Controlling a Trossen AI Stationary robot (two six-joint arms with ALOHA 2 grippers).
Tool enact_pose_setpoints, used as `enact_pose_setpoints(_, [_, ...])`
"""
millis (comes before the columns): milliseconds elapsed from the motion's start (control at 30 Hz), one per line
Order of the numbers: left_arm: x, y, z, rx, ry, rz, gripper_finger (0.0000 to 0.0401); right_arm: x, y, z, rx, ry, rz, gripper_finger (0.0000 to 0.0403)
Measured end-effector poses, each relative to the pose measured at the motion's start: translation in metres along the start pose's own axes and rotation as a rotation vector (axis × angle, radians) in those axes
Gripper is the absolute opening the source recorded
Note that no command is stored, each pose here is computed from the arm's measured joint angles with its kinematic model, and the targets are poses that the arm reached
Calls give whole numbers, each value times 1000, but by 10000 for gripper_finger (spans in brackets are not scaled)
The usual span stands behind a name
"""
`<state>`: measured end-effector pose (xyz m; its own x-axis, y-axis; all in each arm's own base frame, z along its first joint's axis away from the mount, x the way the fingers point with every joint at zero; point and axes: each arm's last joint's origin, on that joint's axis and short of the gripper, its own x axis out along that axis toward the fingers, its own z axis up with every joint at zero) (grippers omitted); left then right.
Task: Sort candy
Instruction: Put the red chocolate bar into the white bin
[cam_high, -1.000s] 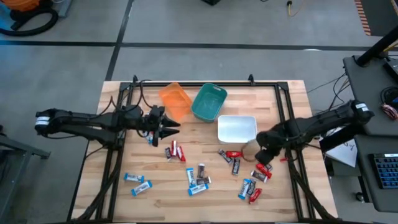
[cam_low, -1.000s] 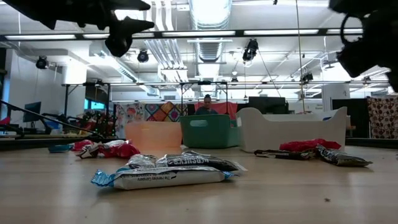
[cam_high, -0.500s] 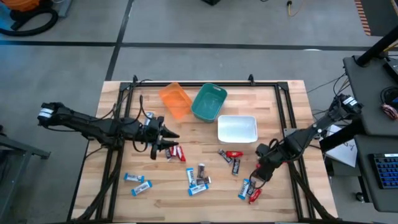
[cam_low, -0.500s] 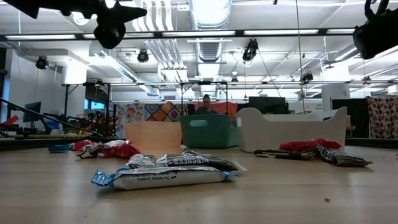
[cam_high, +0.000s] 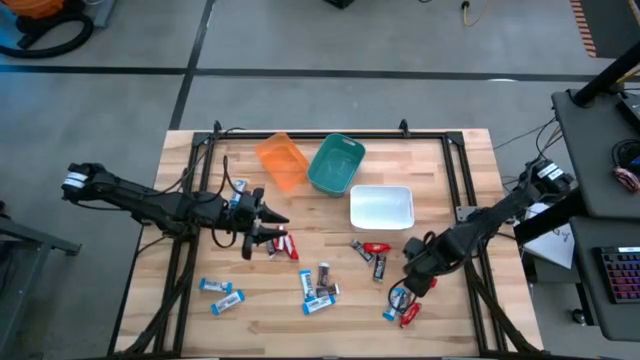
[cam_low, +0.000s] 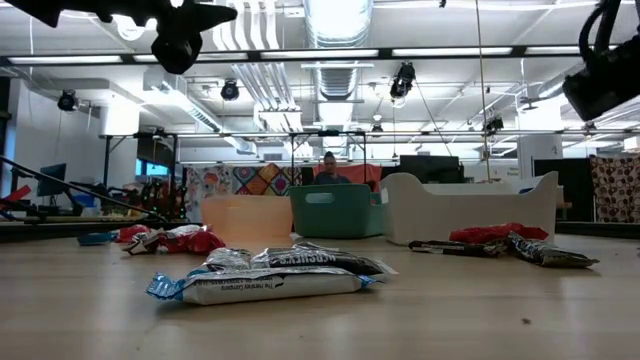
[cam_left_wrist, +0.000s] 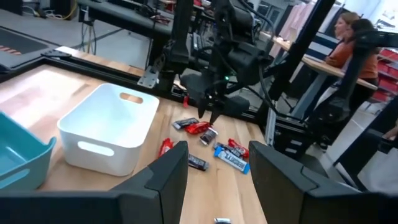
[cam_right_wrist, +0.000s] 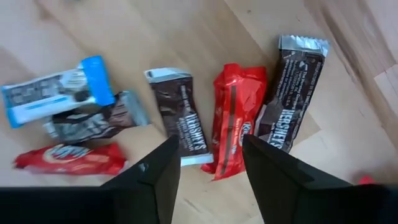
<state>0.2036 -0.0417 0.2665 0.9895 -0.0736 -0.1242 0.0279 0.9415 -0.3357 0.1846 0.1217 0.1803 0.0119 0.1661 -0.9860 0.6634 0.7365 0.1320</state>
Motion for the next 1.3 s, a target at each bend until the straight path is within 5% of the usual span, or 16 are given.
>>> enact_pose_setpoints(333, [6, 1, -5, 10, 28, 12, 153, 29, 6, 5, 21, 67, -126, 112])
enact_pose_setpoints(633, [5, 1, -5, 14, 26, 11, 153, 26, 11, 6, 2, 64, -106, 17])
enact_pose_setpoints(833, [5, 1, -5, 24, 26, 11, 153, 22, 10, 5, 1, 76, -91, 9])
enact_pose_setpoints(1100, [5, 1, -4, 22, 17, 10, 153, -20, 13, 1, -27, 31, -27, 9])
enact_pose_setpoints(1300, [5, 1, -4, 22, 16, 10, 153, -65, 21, 11, -101, -203, 72, 9])
